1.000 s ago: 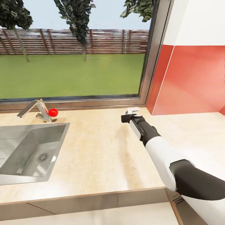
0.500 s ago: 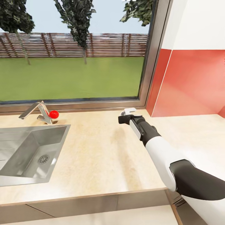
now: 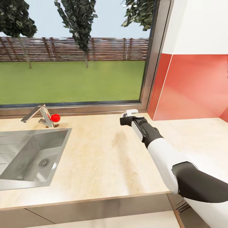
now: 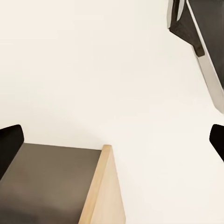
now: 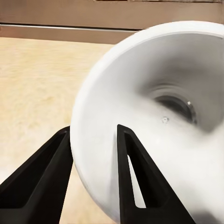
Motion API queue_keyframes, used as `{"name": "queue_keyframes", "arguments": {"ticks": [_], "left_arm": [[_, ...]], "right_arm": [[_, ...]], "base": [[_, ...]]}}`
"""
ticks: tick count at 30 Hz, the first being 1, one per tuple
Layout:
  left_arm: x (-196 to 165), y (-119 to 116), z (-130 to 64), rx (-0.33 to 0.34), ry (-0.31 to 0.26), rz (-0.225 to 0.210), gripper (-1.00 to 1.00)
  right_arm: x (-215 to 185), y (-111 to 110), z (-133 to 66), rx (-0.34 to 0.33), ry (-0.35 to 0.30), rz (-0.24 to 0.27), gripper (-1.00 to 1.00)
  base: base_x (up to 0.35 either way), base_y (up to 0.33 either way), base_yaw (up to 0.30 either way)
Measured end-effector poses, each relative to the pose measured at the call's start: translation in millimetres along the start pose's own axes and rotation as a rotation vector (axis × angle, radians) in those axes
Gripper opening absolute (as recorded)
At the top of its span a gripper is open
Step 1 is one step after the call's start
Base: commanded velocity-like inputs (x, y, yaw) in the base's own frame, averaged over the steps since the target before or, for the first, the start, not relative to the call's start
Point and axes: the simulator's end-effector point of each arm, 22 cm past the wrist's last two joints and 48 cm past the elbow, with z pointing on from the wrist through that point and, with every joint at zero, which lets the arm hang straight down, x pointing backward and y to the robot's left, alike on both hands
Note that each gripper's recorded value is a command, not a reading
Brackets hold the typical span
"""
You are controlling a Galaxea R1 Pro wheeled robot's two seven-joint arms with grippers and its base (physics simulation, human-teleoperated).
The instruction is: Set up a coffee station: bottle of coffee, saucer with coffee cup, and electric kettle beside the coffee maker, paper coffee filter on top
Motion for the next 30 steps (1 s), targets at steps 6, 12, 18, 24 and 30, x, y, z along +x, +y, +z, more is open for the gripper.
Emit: {"name": "queue_keyframes", "arguments": {"ticks": [6,12,18,24,30], "left_arm": [[-3.6,-0.3,0.4,0.000,-0.010,-0.002,1.00],[-7.1,-1.5,0.7,0.002,-0.019,-0.005,1.00],[-10.8,-1.9,1.1,0.002,-0.029,-0.007,1.00],[-14.1,-1.9,1.4,0.002,-0.037,-0.009,1.00],[-17.9,-1.8,1.7,0.002,-0.047,-0.011,1.00]], "right_arm": [[-5.9,0.9,-4.4,0.000,-0.009,-0.002,-1.00],[-12.1,2.0,-8.9,0.000,-0.019,-0.003,-1.00],[-18.1,2.9,-13.4,0.000,-0.029,-0.005,-1.00],[-24.5,4.2,-18.2,-0.001,-0.039,-0.007,-1.00],[-32.8,5.6,-23.5,-0.001,-0.054,-0.011,-1.00]], "base": [[0.000,0.000,0.000],[0.000,0.000,0.000],[0.000,0.000,0.000],[0.000,0.000,-0.073],[0.000,0.000,-0.055]]}}
